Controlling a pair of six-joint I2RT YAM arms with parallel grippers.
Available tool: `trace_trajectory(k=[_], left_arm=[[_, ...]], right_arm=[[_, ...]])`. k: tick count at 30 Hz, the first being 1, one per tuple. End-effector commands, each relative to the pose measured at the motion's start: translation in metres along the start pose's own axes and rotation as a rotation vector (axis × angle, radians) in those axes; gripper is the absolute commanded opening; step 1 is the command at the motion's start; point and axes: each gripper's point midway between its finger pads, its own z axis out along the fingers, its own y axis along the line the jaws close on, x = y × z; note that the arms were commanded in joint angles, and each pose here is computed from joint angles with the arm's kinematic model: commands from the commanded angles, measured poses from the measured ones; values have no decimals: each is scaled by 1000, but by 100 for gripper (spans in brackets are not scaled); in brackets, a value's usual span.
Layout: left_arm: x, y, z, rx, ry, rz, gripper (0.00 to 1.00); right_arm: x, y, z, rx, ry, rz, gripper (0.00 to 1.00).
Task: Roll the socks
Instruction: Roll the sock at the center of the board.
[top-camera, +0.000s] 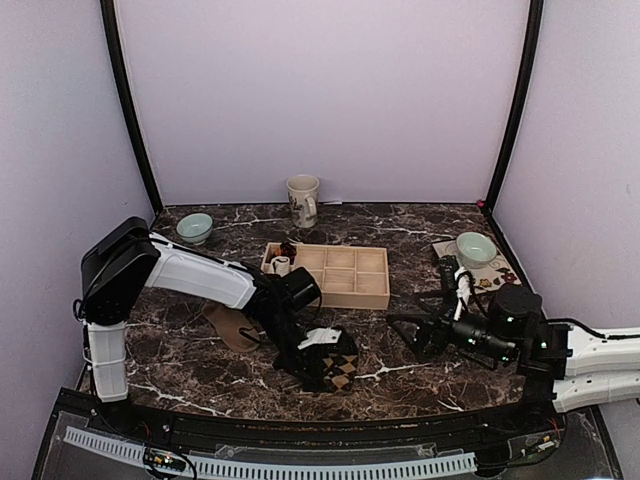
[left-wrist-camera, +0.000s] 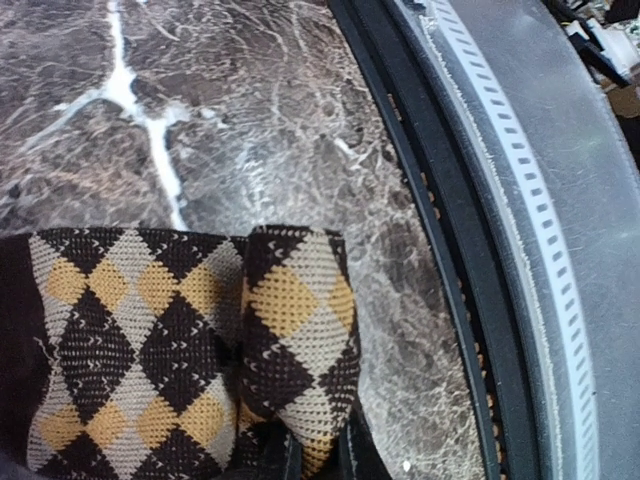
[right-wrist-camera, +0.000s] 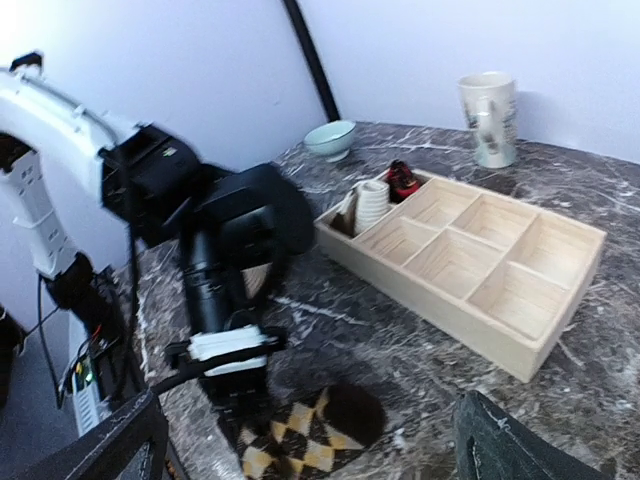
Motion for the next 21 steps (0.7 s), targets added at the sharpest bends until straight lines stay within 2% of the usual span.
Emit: trace_trajectory(k=[1,4,10,13,21], left_arm=[[70,-18,31,141,247,-170,5],[73,-21,35,204,273,-193,5],[80,-22,38,264,304,-220,4],[84,-24,38,287,316,-236,4],[87,-23,38,306,330,-251,4]], right_arm=[[49,42,2,-111,250,-173,99],[82,65,8,-136,386,-308,98],[131,91,14,-92,503,-610,92],[145,97,19,-59,517,-721,89],[142,110,47,-50,438,-880,86]])
